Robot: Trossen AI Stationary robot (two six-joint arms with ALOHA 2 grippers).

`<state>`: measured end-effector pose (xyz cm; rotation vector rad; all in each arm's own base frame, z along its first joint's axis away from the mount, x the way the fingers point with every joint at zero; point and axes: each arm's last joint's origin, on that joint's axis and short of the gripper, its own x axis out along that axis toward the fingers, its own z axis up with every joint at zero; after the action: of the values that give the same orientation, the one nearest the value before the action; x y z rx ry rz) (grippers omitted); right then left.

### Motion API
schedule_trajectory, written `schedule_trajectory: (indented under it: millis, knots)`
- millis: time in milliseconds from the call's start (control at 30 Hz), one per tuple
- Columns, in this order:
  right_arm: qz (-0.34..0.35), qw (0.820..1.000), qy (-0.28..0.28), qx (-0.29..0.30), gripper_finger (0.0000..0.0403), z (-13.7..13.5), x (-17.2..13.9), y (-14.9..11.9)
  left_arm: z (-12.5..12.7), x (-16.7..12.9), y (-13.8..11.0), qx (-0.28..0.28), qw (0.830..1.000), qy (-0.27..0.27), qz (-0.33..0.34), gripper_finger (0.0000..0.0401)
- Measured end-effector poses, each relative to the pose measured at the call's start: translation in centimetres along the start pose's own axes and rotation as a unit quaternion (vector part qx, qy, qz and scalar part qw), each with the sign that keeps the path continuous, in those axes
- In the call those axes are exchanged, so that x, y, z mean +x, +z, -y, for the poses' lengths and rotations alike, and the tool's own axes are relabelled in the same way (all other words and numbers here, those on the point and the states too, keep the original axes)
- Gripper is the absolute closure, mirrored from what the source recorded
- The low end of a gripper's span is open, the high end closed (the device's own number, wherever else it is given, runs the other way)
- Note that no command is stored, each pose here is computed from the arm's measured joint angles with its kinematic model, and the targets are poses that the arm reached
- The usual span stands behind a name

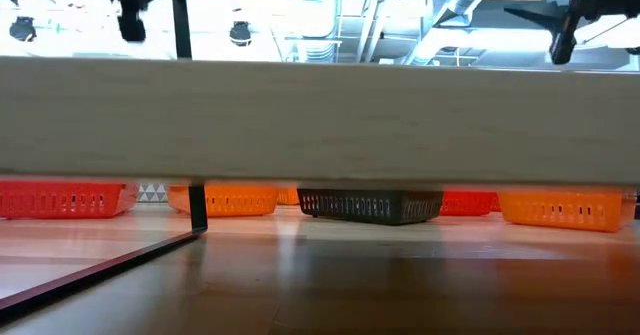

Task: Stack baskets on shelf by color
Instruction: Put the bottom left red bin on the shelf

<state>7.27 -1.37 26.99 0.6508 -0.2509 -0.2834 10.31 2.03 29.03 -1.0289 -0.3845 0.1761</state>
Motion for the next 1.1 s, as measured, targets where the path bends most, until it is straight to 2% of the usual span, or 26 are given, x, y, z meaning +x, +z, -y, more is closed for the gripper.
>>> schedule_trajectory:
  millis: [100,200,267,367,533,633,700,933,1100]
  knots:
    - [-0.037,0.998,-0.053,-0.017,0.0243,-0.5,0.3,0.7,1.9,0.9,0.8,0.011,0.997,0.051,-0.054,0.0218]
    - [-0.078,0.992,-0.093,-0.03,0.0243,-0.9,0.8,1.1,3.0,1.4,1.1,0.019,0.979,0.147,-0.143,0.0218]
    - [-0.102,0.988,-0.114,-0.036,0.0243,-1.0,1.2,1.1,3.3,1.5,1.1,0.027,0.953,0.222,-0.202,0.0218]
    - [-0.135,0.98,-0.141,-0.039,0.0243,-1.0,1.9,0.8,3.0,1.5,0.9,0.042,0.901,0.337,-0.27,0.0218]
    - [-0.175,0.967,-0.18,-0.033,0.0243,-0.6,2.6,-0.1,1.8,1.7,-0.2,0.03,0.819,0.472,-0.325,0.0218]
    - [-0.2,0.958,-0.205,-0.031,0.0243,-0.2,2.8,-0.7,0.9,2.1,-1.4,0.035,0.777,0.518,-0.357,0.0218]
    - [-0.213,0.952,-0.216,-0.034,0.0243,0.0,2.8,-0.9,0.4,2.3,-2.1,0.065,0.752,0.538,-0.374,0.0218]
    - [-0.222,0.949,-0.223,-0.04,0.0243,0.1,2.9,-1.1,-1.0,3.9,-3.6,0.202,0.693,0.56,-0.405,0.0218]
    - [-0.222,0.949,-0.222,-0.041,0.0243,0.1,2.9,-1.1,-2.6,5.4,-4.3,0.252,0.648,0.564,-0.445,0.0218]
